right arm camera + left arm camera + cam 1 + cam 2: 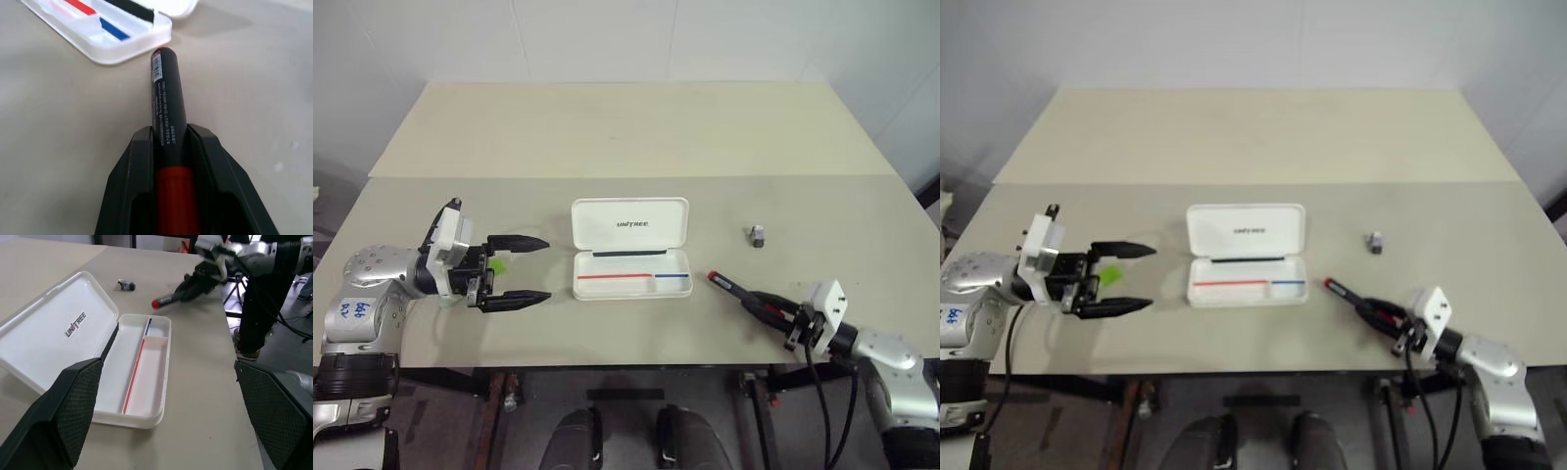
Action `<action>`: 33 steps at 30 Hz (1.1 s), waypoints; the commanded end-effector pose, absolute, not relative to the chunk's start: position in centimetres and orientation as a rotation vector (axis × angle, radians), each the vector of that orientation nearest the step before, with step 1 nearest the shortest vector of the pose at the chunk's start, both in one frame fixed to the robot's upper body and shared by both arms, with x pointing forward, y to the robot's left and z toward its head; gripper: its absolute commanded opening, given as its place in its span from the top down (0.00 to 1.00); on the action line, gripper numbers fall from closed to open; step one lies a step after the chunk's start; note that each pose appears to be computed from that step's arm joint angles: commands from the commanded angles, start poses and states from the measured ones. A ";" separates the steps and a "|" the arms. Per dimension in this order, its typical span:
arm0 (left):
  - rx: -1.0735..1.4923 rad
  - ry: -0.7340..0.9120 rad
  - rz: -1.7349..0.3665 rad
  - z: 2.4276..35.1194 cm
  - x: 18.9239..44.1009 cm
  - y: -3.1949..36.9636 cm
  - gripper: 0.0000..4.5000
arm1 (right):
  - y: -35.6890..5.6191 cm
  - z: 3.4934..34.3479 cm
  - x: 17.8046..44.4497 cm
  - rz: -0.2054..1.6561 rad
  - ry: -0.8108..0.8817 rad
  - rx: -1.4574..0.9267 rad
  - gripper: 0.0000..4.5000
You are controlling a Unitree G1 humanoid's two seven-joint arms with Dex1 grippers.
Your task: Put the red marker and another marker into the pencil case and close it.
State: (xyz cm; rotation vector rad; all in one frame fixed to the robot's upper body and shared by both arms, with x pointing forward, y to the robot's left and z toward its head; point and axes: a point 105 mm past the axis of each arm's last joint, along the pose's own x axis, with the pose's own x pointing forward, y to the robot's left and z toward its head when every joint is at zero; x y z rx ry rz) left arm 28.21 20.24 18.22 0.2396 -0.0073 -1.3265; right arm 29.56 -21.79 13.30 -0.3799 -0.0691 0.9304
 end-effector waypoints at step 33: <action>0.236 -0.068 -1.253 17.6 26.4 18.6 0.00 | -5.3 14.5 36.4 1.503 -0.139 -0.556 0.47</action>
